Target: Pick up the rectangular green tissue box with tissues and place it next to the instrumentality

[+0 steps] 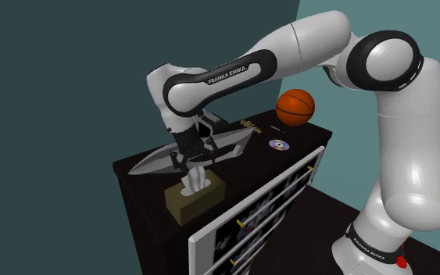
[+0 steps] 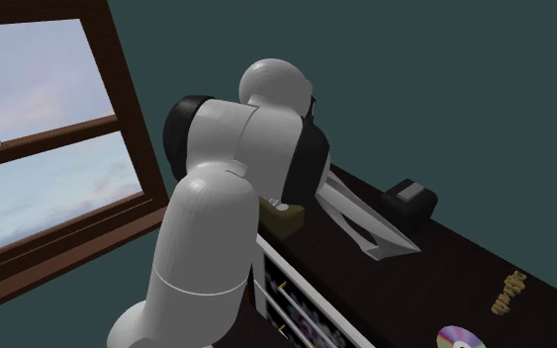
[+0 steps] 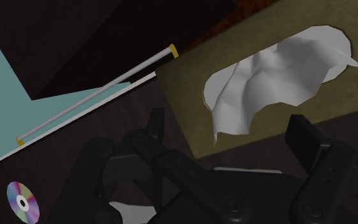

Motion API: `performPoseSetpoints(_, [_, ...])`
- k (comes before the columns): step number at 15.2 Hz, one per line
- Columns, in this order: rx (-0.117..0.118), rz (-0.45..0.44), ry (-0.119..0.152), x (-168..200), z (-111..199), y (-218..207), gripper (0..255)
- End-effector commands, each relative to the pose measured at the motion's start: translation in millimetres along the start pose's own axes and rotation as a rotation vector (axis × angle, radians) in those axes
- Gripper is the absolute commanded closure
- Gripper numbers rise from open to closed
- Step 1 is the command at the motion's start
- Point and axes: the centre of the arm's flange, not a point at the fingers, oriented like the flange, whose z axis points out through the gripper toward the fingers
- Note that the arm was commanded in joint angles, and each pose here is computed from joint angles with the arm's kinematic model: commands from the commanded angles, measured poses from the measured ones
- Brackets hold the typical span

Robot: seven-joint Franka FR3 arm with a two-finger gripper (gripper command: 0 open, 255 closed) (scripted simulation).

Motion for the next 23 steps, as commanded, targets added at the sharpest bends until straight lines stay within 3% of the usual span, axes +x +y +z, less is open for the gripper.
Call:
performPoseSetpoints(1, [0.001,0.000,0.000,0.7,4.0,-0.3,0])
performPoseSetpoints(8, [0.000,0.000,0.000,0.7,4.0,-0.3,0])
performPoseSetpoints(9, [0.000,0.000,0.000,0.7,4.0,-0.3,255])
performPoseSetpoints(18, [0.001,0.000,0.000,0.7,4.0,-0.3,255])
performPoseSetpoints(23, [0.001,0.000,0.000,-3.6,-20.2,9.2,255])
